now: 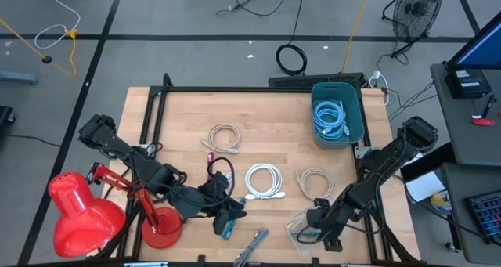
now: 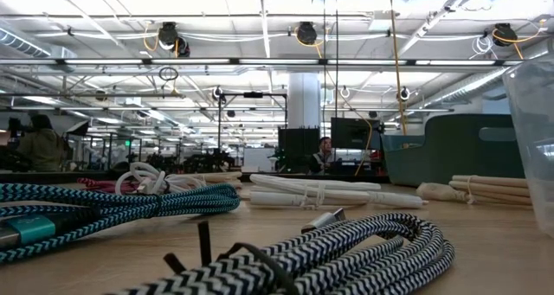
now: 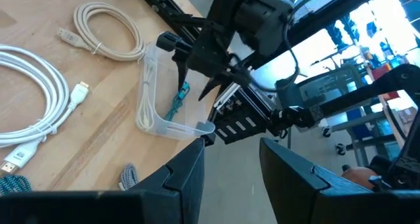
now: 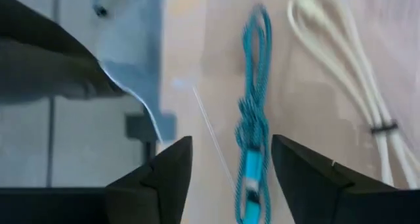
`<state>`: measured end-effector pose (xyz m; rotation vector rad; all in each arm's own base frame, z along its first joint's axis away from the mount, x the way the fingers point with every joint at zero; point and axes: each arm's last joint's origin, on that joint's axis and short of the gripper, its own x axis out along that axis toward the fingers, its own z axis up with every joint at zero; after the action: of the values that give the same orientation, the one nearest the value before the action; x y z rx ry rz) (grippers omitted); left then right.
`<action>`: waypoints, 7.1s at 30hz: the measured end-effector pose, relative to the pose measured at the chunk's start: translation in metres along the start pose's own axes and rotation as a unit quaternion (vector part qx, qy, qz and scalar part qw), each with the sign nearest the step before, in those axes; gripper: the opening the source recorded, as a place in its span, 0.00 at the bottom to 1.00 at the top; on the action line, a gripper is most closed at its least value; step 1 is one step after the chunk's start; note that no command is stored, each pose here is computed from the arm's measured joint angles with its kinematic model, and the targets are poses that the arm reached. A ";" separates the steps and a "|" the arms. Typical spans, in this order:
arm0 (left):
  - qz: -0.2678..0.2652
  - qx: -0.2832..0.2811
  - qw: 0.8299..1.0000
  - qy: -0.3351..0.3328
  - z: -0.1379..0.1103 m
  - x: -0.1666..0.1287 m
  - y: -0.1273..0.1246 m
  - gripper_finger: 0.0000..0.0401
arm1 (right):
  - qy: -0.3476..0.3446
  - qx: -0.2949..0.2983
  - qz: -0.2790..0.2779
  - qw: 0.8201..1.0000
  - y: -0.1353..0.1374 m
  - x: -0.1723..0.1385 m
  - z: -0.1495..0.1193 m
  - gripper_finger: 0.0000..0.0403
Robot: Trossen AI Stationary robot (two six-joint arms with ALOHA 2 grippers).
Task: Pick & Place USB Port
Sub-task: Put the red charger cable into the transparent bin
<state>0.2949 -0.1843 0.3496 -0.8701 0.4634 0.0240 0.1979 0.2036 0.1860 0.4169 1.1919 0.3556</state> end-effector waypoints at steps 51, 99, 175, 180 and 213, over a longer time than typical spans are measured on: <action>0.432 -0.232 0.871 0.043 0.101 -0.012 0.153 0.37 | -0.578 0.003 0.074 0.813 -0.062 -0.202 0.097 0.46; 0.442 -0.309 0.813 0.221 -0.029 0.042 0.250 0.37 | -0.542 0.024 0.051 0.838 -0.085 -0.212 0.090 0.45; -0.071 -0.062 0.986 -0.136 0.111 0.023 0.075 0.02 | -0.558 0.068 0.141 0.815 -0.085 -0.197 0.117 0.57; -0.089 -0.059 0.985 -0.133 0.113 0.023 0.074 0.02 | -0.555 0.072 0.141 0.817 -0.086 -0.194 0.118 0.57; -0.133 -0.061 0.980 -0.133 0.117 0.039 0.077 0.02 | -0.560 0.071 0.139 0.814 -0.087 -0.194 0.120 0.52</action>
<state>0.3592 -0.0545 0.3421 -1.0275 0.0939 -0.0776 0.2507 0.0210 0.3383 0.7886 -0.0167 0.1997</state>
